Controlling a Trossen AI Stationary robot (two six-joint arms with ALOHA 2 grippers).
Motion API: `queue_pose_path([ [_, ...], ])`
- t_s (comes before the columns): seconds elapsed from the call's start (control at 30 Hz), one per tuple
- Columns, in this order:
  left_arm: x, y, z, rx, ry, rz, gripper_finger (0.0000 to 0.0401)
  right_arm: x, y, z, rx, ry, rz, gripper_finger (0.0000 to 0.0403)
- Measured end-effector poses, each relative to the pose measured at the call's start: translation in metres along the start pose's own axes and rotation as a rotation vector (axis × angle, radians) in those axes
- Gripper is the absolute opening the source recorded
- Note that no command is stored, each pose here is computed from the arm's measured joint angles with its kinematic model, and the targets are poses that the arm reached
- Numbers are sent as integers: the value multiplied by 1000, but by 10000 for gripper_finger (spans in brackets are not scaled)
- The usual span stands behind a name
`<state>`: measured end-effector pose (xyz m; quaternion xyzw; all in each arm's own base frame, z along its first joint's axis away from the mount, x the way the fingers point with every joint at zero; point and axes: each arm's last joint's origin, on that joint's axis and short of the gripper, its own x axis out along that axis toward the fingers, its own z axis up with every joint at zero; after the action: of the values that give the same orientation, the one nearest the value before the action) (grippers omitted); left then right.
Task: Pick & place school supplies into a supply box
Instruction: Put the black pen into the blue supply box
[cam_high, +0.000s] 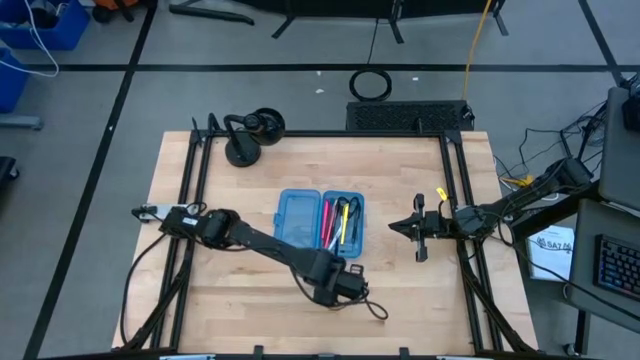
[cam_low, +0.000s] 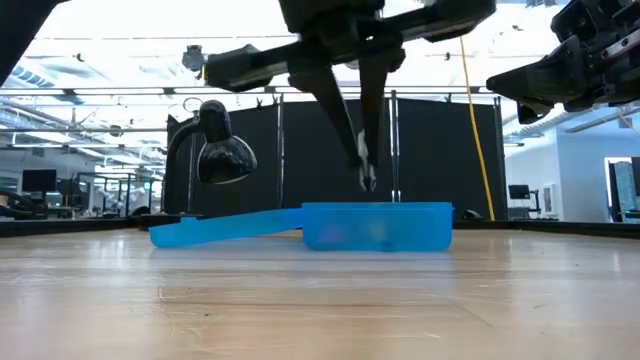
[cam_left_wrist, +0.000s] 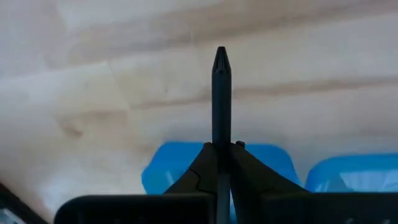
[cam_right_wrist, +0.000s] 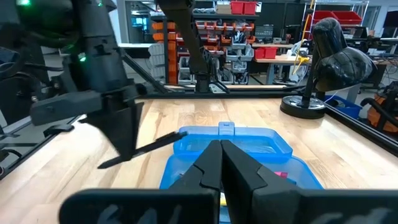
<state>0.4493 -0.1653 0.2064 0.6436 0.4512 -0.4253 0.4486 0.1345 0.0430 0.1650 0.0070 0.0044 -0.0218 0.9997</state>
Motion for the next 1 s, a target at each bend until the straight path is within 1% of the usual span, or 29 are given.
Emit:
queue_pose_path([
  [0.1, -8, -2, -10, 3, 36, -2, 20, 0, 0, 0, -3, 3, 0, 0],
  [0.2, -22, -4, -24, -11, 65, 13, 20, 0, 0, 0, -5, 2, 0, 0],
  [0.4, -32, -5, -54, -60, 54, 12, 20, 0, 0, 0, -7, -1, -1, 0],
  [0.5, -33, -4, -68, -36, 9, 9, 20, 0, 0, 0, -6, -2, -2, 0],
  [0.67, -23, -4, -95, -1, -48, -13, 20, 0, 0, 0, -4, -1, -2, 0],
  [0.77, -19, -3, -112, -11, -119, -1, 19, 0, 0, 0, -20, -2, -2, 0],
  [1.0, -10, -5, -151, -75, -306, 36, 19, 1, -2, 4, -81, -41, -21, 0],
])
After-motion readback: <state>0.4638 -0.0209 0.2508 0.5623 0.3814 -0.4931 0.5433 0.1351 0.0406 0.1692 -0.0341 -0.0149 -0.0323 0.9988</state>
